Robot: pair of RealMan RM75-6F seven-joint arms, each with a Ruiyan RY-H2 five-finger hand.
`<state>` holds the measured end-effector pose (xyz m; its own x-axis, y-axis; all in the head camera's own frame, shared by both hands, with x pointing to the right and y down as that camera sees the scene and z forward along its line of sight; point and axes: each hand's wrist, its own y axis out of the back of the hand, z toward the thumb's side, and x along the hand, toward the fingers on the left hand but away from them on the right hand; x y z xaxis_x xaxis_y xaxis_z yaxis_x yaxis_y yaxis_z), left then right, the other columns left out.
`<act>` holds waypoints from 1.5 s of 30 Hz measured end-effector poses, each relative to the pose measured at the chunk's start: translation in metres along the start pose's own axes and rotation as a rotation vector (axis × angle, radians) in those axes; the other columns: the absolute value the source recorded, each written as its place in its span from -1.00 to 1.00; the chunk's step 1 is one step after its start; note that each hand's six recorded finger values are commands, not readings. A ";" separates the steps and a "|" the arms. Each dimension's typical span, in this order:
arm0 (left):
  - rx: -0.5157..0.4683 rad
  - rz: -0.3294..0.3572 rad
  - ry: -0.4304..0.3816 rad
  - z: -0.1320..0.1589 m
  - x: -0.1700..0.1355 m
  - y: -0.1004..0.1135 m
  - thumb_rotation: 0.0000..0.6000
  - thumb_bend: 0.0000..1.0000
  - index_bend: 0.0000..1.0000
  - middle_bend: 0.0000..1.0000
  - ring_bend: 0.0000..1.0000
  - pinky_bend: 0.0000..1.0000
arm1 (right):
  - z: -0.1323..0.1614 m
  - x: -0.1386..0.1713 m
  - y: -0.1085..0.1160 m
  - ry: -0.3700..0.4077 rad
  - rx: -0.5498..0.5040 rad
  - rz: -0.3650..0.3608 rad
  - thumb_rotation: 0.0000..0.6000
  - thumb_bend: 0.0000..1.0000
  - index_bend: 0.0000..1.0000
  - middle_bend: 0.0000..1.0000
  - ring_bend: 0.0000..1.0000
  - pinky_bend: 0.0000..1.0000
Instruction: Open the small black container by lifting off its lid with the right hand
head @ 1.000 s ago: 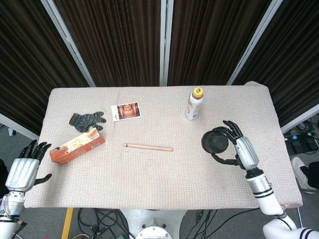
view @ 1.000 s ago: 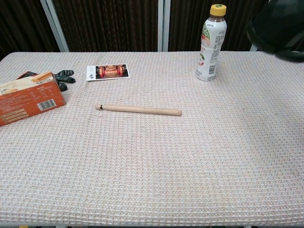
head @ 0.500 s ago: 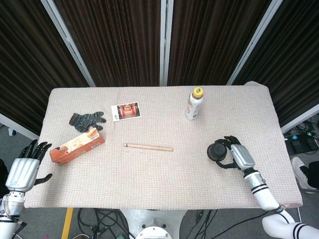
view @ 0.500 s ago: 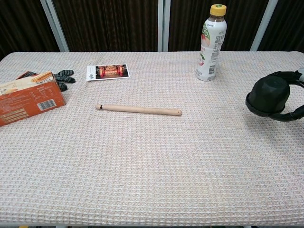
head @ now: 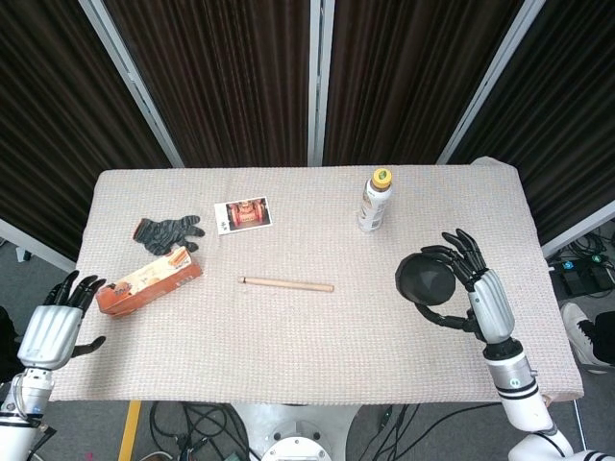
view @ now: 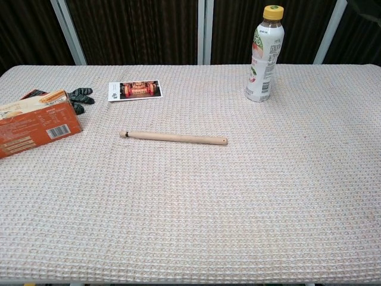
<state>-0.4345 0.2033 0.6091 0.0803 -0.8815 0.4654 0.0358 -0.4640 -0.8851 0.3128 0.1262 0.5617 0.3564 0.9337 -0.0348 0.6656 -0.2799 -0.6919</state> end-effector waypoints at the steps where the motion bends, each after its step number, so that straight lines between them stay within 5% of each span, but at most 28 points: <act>1: 0.000 0.001 0.001 0.000 0.000 0.000 1.00 -0.75 -0.72 -0.79 -1.00 -0.65 | -0.006 0.001 -0.002 -0.019 0.012 0.006 1.00 -0.61 -0.29 -0.12 -0.82 -1.00; 4: -0.002 0.003 0.011 -0.004 -0.002 0.001 1.00 -0.75 -0.72 -0.79 -1.00 -0.65 | -0.037 0.006 -0.021 -0.124 0.065 0.083 1.00 -0.61 -0.29 -0.12 -0.82 -1.00; 9: -0.003 0.001 0.019 -0.008 -0.004 0.002 1.00 -0.75 -0.72 -0.79 -1.00 -0.65 | -0.106 0.032 -0.070 -0.357 0.140 0.312 1.00 -0.61 -0.29 -0.13 -0.82 -1.00; 14: -0.006 -0.007 0.013 -0.006 -0.003 -0.001 1.00 -0.76 -0.72 -0.79 -1.00 -0.65 | -0.126 0.045 -0.085 -0.438 0.147 0.389 1.00 -0.60 -0.29 -0.13 -0.82 -1.00; 20: -0.010 -0.015 0.010 -0.006 -0.002 -0.005 1.00 -0.76 -0.72 -0.79 -1.00 -0.65 | -0.123 0.040 -0.061 -0.431 0.151 0.293 1.00 -0.60 -0.29 -0.13 -0.82 -1.00; 23: -0.013 -0.015 0.017 -0.008 -0.002 -0.005 1.00 -0.75 -0.72 -0.79 -1.00 -0.65 | -0.123 0.041 -0.067 -0.444 0.134 0.312 1.00 -0.60 -0.28 -0.13 -0.82 -1.00; 27: -0.018 -0.015 0.026 -0.012 -0.004 -0.003 1.00 -0.75 -0.72 -0.79 -1.00 -0.65 | -0.105 0.025 -0.105 -0.406 0.053 0.380 1.00 -0.58 -0.28 -0.12 -0.82 -1.00; 34: -0.025 -0.020 0.035 -0.015 0.000 -0.003 1.00 -0.75 -0.72 -0.79 -1.00 -0.65 | -0.016 -0.033 -0.189 -0.178 -0.116 0.501 1.00 -0.58 -0.28 -0.12 -0.81 -1.00; 37: -0.028 -0.029 0.032 -0.015 0.003 -0.006 1.00 -0.76 -0.72 -0.79 -1.00 -0.65 | -0.017 -0.036 -0.177 -0.169 -0.087 0.469 1.00 -0.58 -0.28 -0.12 -0.81 -1.00; 45: -0.035 -0.047 0.017 -0.010 0.006 -0.016 1.00 -0.75 -0.72 -0.79 -1.00 -0.65 | -0.111 0.019 -0.053 -0.416 0.116 0.293 1.00 -0.58 -0.26 -0.11 -0.82 -1.00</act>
<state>-0.4444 0.2048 0.6257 0.0628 -0.8600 0.5064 0.0038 -0.5072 -0.8618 0.3575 0.1337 0.6776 0.2107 0.8363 -0.5062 0.4917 -0.5382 -0.6845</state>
